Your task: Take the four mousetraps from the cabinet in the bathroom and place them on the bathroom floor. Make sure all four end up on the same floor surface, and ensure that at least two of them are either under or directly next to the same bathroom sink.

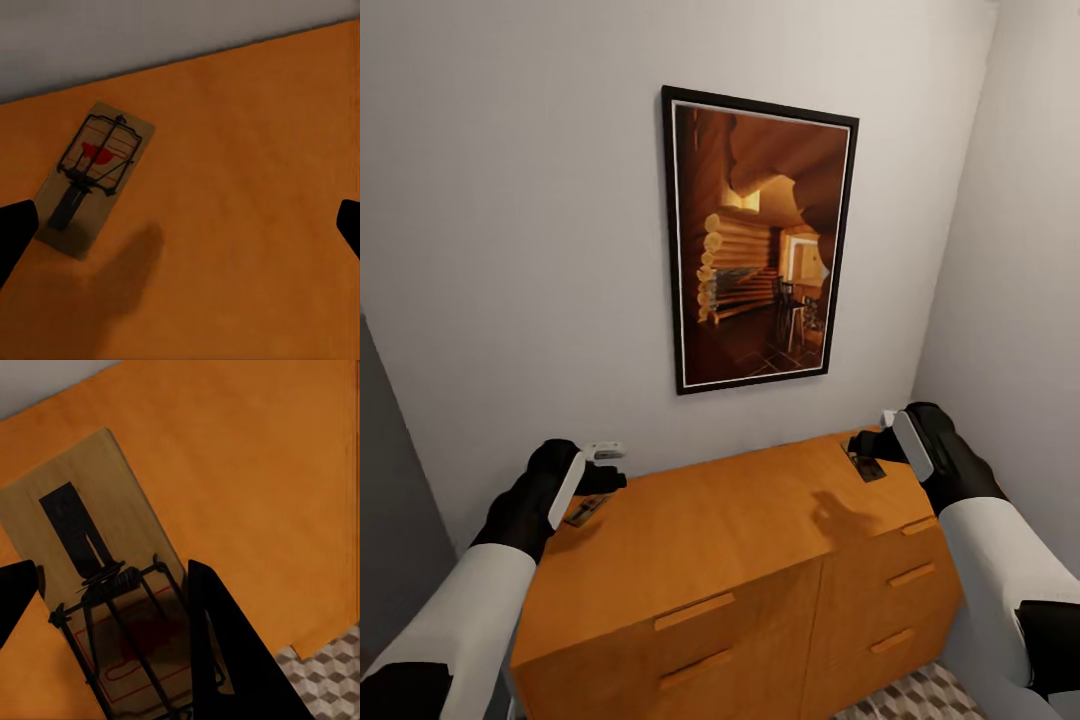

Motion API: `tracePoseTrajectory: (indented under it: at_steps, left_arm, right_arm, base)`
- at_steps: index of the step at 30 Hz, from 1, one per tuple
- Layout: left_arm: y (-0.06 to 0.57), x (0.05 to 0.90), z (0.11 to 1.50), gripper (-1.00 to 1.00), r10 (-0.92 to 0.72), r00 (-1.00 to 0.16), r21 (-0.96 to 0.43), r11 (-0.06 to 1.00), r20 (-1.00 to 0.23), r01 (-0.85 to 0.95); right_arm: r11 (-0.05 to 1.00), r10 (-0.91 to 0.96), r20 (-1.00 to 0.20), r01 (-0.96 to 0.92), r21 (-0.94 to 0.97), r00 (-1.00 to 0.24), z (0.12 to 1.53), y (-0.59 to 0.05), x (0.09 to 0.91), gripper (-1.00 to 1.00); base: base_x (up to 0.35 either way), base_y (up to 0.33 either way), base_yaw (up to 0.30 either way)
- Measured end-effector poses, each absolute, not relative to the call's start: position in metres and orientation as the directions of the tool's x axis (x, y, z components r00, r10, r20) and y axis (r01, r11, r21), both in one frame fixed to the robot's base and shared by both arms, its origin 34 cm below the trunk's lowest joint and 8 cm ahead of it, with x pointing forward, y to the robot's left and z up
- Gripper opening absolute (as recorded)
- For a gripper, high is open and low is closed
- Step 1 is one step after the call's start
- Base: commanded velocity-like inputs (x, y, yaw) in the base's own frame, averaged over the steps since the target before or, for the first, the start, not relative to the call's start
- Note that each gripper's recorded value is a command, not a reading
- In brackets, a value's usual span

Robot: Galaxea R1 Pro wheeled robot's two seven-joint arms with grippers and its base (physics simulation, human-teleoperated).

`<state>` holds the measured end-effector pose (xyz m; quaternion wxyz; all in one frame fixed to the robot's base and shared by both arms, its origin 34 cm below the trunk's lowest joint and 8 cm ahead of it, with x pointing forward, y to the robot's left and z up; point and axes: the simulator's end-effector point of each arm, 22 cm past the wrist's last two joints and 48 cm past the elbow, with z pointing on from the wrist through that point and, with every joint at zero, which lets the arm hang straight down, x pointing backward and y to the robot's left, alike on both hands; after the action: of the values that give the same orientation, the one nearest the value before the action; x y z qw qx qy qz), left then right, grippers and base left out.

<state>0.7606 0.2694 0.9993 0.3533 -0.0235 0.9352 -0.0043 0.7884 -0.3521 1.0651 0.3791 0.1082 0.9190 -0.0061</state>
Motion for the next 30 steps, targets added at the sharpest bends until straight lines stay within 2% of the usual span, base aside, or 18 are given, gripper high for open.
tracePoseTrajectory:
  at_steps: [5,9,18,30]
  left_arm:
    - [0.284,0.761,1.000,1.00,-0.040,-0.746,0.000,0.999,-0.664,-0.054]
    - [0.333,0.756,0.995,1.00,-0.053,-0.756,0.037,0.994,-0.653,-0.102]
    - [0.384,0.749,1.000,1.00,-0.061,-0.755,0.024,0.995,-0.652,-0.101]
    - [0.404,0.751,1.002,1.00,-0.068,-0.766,0.041,0.992,-0.639,-0.122]
  right_arm:
    - [0.976,0.196,-0.699,0.209,0.069,-0.688,1.066,-0.356,0.788,-1.00]
    - [0.975,0.198,-0.699,0.213,0.066,-0.687,1.066,-0.359,0.787,-1.00]
    - [0.975,0.197,-0.699,0.213,0.065,-0.688,1.066,-0.361,0.787,-1.00]
    - [0.975,0.197,-0.699,0.212,0.066,-0.688,1.066,-0.361,0.787,-1.00]
  base:
    - [0.000,0.000,-0.020]
    - [0.000,0.000,-0.002]
    - [0.000,0.000,0.000]
    - [0.000,0.000,0.000]
